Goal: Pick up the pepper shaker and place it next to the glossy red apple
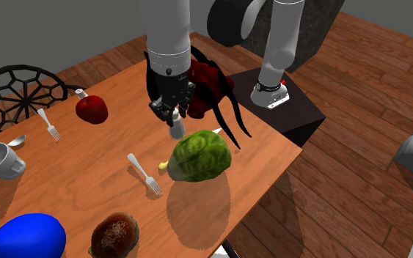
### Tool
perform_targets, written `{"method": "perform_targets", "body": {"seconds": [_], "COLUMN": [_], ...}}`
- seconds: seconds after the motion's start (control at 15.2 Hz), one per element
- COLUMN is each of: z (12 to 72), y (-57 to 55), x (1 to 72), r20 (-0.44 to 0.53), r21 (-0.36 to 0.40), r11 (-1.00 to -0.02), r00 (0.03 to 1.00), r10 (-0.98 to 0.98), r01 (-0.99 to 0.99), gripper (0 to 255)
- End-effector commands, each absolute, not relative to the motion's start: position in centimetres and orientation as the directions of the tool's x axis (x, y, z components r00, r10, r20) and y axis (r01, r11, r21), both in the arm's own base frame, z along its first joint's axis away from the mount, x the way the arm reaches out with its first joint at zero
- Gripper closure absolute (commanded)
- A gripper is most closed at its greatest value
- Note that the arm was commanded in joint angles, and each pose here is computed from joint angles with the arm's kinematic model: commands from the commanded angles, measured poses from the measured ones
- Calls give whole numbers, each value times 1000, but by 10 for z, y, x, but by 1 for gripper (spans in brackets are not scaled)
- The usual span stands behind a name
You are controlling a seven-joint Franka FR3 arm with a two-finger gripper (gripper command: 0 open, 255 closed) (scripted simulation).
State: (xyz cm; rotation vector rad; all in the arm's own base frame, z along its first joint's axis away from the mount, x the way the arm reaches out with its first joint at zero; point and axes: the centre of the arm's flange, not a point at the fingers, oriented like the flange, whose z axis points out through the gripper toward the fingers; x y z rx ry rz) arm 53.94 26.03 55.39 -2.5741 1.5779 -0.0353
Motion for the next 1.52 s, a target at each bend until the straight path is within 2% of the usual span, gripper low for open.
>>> {"method": "perform_targets", "body": {"seconds": [0.0, 1.25, 1.45], "z": [556, 556, 540], "y": [235, 23, 23], "x": [554, 684, 684], "r20": [-44, -44, -44], "r21": [-116, -116, -116], "r11": [-449, -449, -449], "r00": [457, 457, 457], "r10": [-889, -889, -889], "r01": [-886, -886, -886], "gripper": [255, 255, 255]}}
